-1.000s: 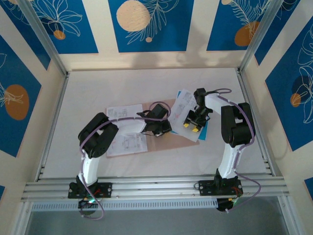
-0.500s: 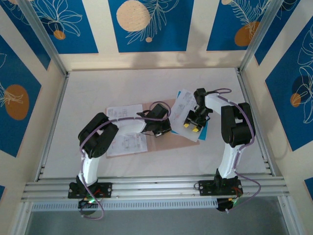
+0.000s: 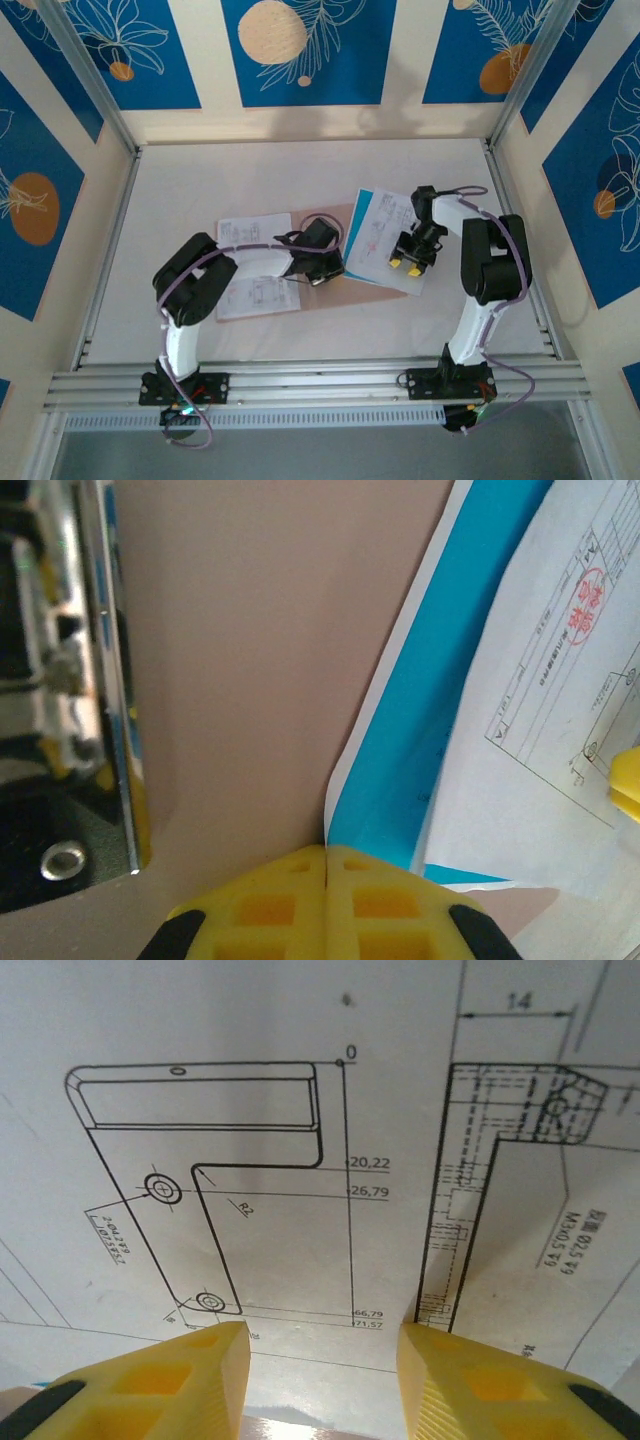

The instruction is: Put the files into the folder

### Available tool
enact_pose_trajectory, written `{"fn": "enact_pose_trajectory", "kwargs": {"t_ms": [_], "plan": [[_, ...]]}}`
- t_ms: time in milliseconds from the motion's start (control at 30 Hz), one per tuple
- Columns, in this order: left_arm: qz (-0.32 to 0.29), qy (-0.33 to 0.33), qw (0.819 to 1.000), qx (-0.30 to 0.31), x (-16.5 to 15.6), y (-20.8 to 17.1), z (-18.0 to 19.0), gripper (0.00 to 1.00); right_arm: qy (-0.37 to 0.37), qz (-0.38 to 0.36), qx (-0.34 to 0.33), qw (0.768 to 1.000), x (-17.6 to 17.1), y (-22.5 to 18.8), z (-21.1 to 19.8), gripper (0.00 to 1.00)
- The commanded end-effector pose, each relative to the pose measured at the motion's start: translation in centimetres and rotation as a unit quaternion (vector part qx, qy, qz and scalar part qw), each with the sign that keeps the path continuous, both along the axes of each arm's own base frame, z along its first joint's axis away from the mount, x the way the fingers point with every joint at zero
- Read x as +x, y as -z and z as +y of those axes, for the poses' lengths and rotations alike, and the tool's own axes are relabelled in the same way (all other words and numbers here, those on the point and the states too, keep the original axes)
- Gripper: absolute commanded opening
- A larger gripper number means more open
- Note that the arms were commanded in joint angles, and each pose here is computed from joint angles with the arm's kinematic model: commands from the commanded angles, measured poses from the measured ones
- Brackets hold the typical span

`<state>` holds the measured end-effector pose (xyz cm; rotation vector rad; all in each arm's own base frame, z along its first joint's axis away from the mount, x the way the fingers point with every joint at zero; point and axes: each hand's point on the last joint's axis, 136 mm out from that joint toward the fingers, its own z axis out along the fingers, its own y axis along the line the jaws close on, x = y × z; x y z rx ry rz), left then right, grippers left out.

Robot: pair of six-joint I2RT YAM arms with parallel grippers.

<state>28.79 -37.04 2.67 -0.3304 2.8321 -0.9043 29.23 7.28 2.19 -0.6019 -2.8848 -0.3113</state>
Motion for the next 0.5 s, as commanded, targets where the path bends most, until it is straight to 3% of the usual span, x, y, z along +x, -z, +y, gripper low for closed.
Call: {"fn": "enact_pose_trajectory", "kwargs": {"t_ms": [0,167,467], "plan": [[-0.004,-0.004,1.0,-0.007,-0.3,-1.1,0.2,0.0,-0.01,-0.026,-0.014,1.0,0.0,-2.0,-0.4,0.44],[0.0,0.003,1.0,-0.019,-0.4,-1.3,-0.2,0.0,-0.031,-0.065,-0.019,0.997,2.4,-3.6,1.2,0.45],[0.01,0.003,1.0,-0.022,-1.9,-1.5,0.7,0.0,-0.031,-0.053,0.004,0.998,5.9,-3.3,4.6,0.44]]}}
